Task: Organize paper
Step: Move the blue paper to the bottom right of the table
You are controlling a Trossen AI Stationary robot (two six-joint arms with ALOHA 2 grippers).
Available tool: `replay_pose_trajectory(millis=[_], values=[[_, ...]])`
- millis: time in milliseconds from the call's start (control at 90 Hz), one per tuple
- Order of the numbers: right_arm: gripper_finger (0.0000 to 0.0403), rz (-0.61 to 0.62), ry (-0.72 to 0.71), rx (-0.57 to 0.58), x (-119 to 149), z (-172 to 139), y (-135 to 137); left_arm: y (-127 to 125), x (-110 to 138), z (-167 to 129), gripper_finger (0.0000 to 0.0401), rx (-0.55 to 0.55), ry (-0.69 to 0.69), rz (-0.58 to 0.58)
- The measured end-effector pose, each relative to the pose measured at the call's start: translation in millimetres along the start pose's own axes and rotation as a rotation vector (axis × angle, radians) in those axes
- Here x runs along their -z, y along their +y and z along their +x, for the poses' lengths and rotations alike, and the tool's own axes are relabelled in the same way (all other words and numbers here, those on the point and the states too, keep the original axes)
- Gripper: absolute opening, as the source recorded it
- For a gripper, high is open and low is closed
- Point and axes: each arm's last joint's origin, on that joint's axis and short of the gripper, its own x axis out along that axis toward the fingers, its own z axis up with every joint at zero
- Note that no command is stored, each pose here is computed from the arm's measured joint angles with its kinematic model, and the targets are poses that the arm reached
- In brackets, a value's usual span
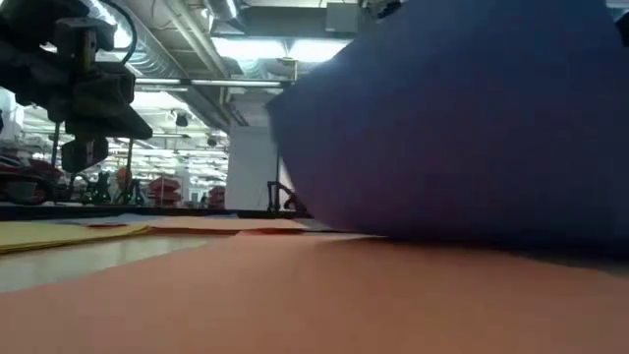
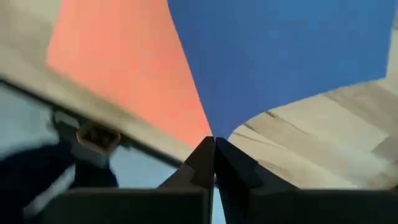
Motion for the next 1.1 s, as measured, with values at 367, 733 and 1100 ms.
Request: replay_pose_trajectory(millis=[367,733,1100], values=[[0.0000,0.356,-0.213,-0.049,47.5,14.8,-13.0,-0.9,1.4,-0.1,0.0000,0.030,0.047,-0.027],[0.0000,-0.142,-0.073,0.031,104.2,39.9,-30.8,-2.1,2.9,-0.3,0.0000,0.070,0.103,-0.004],[0.0000,-0.787,0.207,0.044,155.1,40.3,-53.7,-2.1,3.0,-0.3,0.0000,0.072,0.105,0.022]])
